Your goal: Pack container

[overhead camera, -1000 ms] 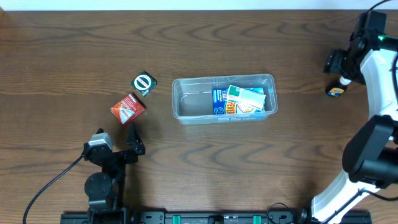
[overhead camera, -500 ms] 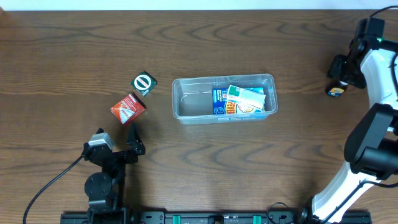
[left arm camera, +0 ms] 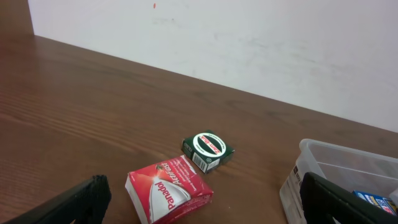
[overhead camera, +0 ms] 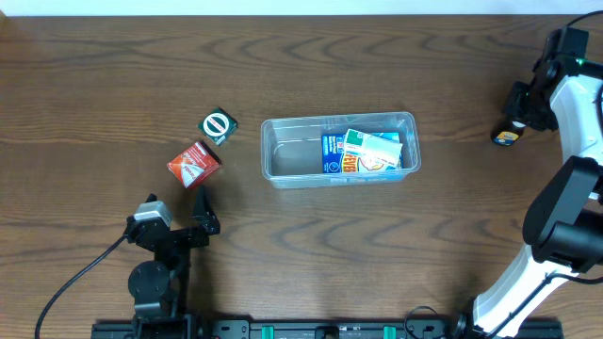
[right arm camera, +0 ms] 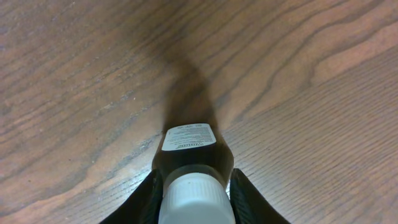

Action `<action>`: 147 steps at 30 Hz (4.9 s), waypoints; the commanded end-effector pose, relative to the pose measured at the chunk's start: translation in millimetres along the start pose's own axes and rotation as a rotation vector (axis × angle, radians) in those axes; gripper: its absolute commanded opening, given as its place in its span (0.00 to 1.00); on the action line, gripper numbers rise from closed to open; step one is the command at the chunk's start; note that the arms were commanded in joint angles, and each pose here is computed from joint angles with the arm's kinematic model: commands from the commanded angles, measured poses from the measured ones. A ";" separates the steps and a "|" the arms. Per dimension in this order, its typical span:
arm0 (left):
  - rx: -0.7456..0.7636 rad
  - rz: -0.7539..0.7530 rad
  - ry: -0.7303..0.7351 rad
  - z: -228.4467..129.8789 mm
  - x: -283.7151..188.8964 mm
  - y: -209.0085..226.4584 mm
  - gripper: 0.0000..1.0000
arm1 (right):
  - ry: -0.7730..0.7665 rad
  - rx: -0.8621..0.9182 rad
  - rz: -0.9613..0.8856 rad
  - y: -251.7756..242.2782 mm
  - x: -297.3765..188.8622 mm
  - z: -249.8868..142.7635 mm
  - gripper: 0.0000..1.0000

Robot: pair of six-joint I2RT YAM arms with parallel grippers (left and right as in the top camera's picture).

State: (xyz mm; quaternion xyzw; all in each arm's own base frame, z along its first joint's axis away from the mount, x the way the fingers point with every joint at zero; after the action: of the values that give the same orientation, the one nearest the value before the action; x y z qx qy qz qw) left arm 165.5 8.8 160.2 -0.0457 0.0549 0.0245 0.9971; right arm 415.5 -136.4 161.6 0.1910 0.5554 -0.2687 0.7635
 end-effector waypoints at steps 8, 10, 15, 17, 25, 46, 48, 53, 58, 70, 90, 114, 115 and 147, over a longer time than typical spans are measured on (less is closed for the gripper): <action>0.001 -0.003 0.051 -12.0 1.2 0.8 0.98 | 0.026 0.005 0.003 -0.7 6.0 -2.0 0.21; 0.001 -0.002 0.051 -12.0 1.2 0.8 0.98 | 0.031 0.003 0.016 0.9 4.6 -2.8 0.21; 0.001 -0.002 0.051 -12.0 1.2 0.8 0.98 | -0.002 -0.026 0.037 7.2 -13.9 -3.0 0.23; 0.001 -0.002 0.051 -12.0 1.2 0.8 0.98 | -0.033 -0.051 0.061 11.9 -29.0 -2.5 0.23; 0.001 -0.002 0.051 -12.0 1.2 0.8 0.98 | -0.176 -0.283 0.255 48.5 -111.4 -18.3 0.16; 0.001 -0.003 0.051 -12.0 1.2 0.8 0.98 | -0.370 -1.128 0.614 189.9 -239.9 -185.4 0.18; 0.001 -0.002 0.051 -12.0 1.2 0.8 0.98 | -0.376 -1.182 0.628 195.3 -243.8 -196.9 0.17; 0.001 -0.002 0.051 -12.0 1.2 0.8 0.98 | -0.381 -1.254 0.644 202.8 -246.2 -211.3 0.17; 0.001 -0.002 0.051 -12.0 1.2 0.8 0.98 | -0.368 -1.274 0.645 208.0 -241.0 -215.2 0.17; 0.001 -0.002 0.051 -12.0 1.2 0.8 0.98 | -0.259 -1.400 0.699 229.8 -206.6 -228.8 0.20; 0.001 -0.002 0.051 -12.0 1.2 0.8 0.98 | -0.131 -1.617 0.748 254.8 -148.3 -248.5 0.19; 0.001 -0.002 0.051 -12.0 1.2 0.8 0.98 | -0.096 -1.805 0.821 268.9 -111.2 -262.9 0.18; 0.001 -0.002 0.051 -12.0 1.2 0.8 0.98 | -0.100 -1.807 0.822 269.5 -110.8 -262.7 0.18; 0.001 -0.002 0.051 -12.0 1.2 0.8 0.98 | -0.083 -1.817 0.750 265.6 -100.0 -261.5 0.25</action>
State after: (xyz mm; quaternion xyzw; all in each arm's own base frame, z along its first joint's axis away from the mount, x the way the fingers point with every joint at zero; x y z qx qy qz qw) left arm 165.5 8.8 160.2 -0.0457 0.0549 0.0245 0.9971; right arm 363.7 243.1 178.3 -0.3109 0.4262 0.5077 0.6812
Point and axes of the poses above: each gripper's point midway between its finger pads, its own x axis out along the fingers, its own y axis along the line the jaws close on, z = x × y, the point moved 8 cm from there along -x, back along the fingers, and after that the axes turned 10 degrees about x, right-handed, at the moved point
